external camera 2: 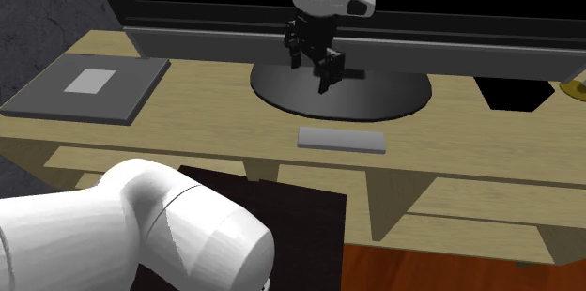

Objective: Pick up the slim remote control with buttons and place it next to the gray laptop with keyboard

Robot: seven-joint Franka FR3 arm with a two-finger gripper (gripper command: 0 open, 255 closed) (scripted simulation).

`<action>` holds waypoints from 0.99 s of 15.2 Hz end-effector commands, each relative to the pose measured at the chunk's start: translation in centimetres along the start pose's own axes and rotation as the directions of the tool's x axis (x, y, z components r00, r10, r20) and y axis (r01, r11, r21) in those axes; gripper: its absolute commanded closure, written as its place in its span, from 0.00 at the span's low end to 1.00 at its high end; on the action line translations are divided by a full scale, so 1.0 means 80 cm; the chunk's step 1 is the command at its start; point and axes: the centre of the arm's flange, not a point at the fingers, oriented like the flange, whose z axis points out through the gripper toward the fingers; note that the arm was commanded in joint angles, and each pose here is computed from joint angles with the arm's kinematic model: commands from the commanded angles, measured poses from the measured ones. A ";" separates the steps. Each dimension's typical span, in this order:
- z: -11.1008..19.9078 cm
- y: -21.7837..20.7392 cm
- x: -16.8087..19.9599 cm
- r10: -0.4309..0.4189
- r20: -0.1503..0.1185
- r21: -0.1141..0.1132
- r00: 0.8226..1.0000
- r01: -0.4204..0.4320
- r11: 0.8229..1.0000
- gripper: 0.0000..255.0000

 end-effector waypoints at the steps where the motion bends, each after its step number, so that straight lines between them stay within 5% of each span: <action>1: 0.022 0.020 0.013 0.106 -0.009 -0.014 0.994 -0.106 0.994 0.00; 5: 0.065 0.060 0.031 0.304 -0.027 -0.039 0.952 -0.305 0.952 0.00; 10: 0.116 0.115 0.043 0.527 -0.056 -0.064 0.848 -0.530 0.846 0.00; 15: 0.149 0.117 0.043 0.527 -0.056 -0.064 0.848 -0.530 0.846 0.00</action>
